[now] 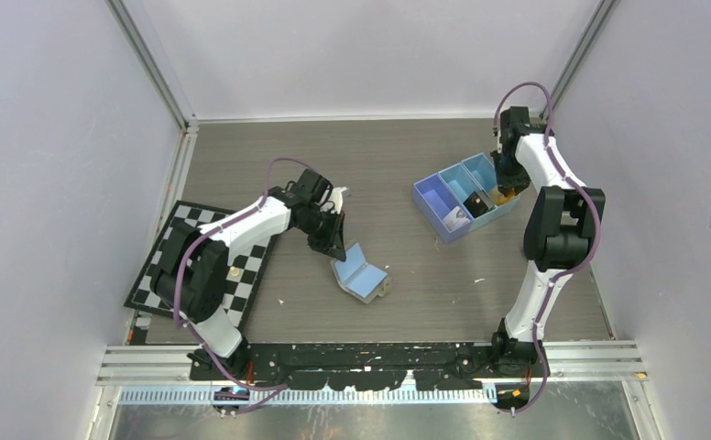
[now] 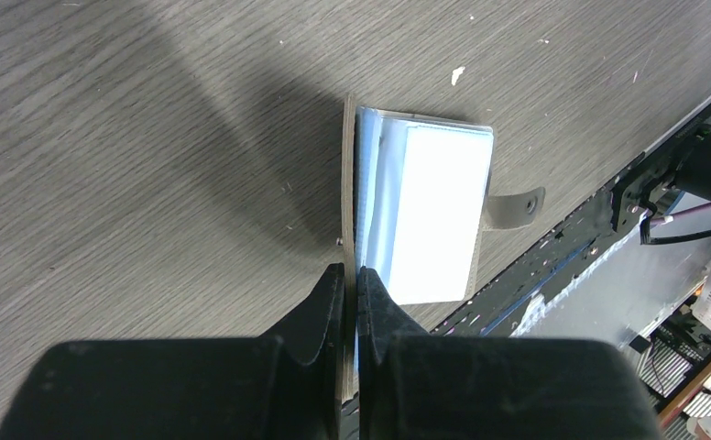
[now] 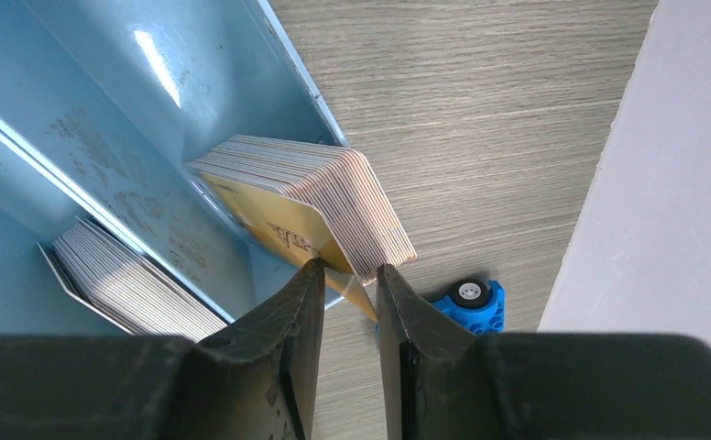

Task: Put the credit cards into the card holder
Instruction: Pick up the credit card from the storage box.

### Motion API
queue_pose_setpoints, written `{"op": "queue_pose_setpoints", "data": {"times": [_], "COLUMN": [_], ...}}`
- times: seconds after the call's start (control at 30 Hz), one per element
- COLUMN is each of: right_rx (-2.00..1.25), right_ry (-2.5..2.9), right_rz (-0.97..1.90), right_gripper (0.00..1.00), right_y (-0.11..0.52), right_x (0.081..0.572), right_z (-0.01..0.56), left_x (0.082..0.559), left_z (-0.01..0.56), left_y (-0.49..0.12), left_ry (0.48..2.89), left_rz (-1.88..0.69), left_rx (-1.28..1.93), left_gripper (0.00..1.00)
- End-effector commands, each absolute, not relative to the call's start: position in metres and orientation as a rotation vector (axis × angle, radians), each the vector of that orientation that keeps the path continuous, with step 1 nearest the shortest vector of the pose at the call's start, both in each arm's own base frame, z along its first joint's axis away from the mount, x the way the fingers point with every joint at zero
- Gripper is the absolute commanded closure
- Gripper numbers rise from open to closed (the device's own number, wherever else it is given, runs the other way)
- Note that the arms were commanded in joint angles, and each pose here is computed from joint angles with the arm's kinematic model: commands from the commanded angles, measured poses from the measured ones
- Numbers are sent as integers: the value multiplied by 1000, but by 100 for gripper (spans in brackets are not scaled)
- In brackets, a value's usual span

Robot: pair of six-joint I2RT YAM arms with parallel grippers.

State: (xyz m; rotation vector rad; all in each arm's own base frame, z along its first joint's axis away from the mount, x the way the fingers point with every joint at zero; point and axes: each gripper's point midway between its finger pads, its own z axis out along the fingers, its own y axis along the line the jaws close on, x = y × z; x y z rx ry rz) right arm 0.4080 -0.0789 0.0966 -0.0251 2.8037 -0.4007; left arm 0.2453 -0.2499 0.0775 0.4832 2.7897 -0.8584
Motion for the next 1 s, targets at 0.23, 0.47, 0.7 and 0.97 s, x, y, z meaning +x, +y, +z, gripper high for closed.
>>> {"op": "queue_pose_setpoints", "data": {"times": [0.23,0.47,0.7,0.97], "right_rx": [13,11,2,64], "right_ry": [2706,2706,2664,2623], "right_rz": [-459,-388,-183,-192], "right_gripper": [80,94,99,100], "right_y": [-80,-70,-44,-43], "right_x": [418,418,421,414], "right_z": [138,141,157,182], "left_x": [249,249,248,248], "left_z": [90,90,92,95], "left_y": [-257,-257,-259,-260], "left_ry": [2768,2767,2764,2755], "left_rz": [-909,-912,-933,-946], "left_rx": [483,485,473,447], "left_gripper": [100,100,100,100]}}
